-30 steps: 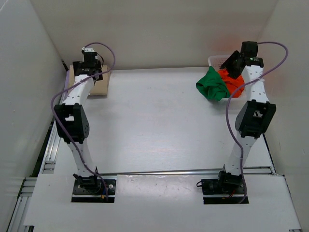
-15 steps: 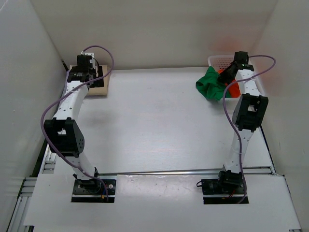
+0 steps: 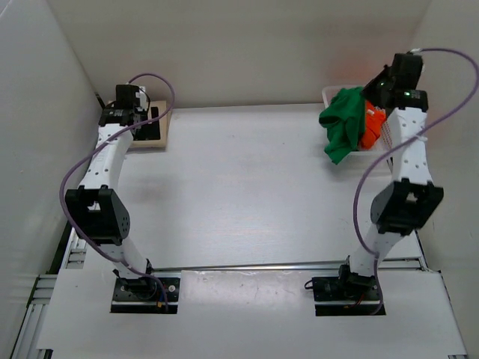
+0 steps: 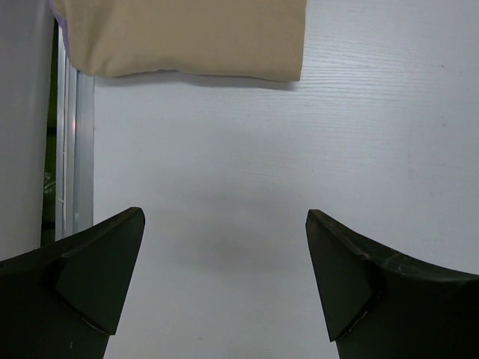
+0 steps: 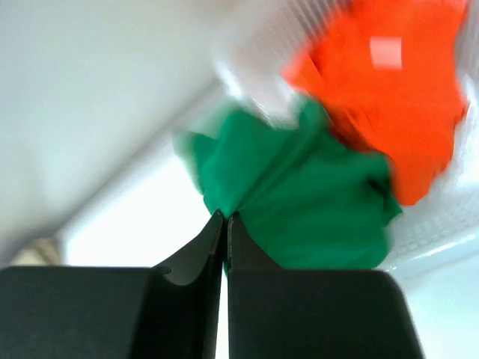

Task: Fold and stack the t-shirts
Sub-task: Grab crumpled tshirt from bin with the right arm, then move the tshirt to the center of the board

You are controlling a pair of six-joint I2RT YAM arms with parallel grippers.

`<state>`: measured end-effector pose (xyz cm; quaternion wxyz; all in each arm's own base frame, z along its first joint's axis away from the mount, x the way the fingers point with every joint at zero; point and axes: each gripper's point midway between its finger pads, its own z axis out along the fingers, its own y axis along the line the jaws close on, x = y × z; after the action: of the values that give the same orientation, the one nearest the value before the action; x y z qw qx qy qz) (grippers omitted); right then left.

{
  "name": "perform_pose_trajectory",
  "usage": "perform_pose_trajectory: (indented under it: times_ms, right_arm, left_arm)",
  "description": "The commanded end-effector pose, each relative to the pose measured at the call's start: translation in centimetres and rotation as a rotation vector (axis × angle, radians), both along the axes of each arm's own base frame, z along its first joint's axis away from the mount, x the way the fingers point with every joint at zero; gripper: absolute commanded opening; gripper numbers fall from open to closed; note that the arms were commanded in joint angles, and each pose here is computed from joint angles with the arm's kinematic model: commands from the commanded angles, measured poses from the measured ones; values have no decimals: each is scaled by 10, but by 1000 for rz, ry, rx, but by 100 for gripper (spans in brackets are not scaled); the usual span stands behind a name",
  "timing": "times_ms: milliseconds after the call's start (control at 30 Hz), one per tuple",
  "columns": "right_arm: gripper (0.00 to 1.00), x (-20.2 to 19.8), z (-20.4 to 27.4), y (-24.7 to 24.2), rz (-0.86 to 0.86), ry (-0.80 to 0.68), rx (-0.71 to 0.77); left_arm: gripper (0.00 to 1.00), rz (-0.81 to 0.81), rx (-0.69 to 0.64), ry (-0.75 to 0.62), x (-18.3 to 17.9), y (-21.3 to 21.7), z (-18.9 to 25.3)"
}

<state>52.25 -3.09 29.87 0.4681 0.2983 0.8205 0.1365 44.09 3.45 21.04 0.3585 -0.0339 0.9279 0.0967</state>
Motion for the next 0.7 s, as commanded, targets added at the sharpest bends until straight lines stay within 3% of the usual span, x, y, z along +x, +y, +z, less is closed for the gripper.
perform_pose_trajectory:
  times_ms: [0, 133, 300, 400, 567, 667]
  right_arm:
    - [0, -50, 161, 10, 36, -407, -115]
    - [0, -136, 262, 57, 189, -722, -167]
    - [0, -210, 325, 95, 332, -952, -143]
    - [0, -261, 348, 138, 553, -1077, -42]
    - [0, -256, 312, 180, 692, -974, 175]
    - [0, -249, 281, 254, 843, -865, 293]
  left_arm:
    - [100, -44, -86, -72, -26, -5, 55]
    - [100, -66, -141, -80, -49, -7, 69]
    - [100, -89, -160, -101, -67, -13, 75]
    - [100, -90, -159, -114, -75, -14, 82]
    - [100, -82, -157, -127, -85, -11, 85]
    - [100, -60, -163, -118, -86, -3, 80]
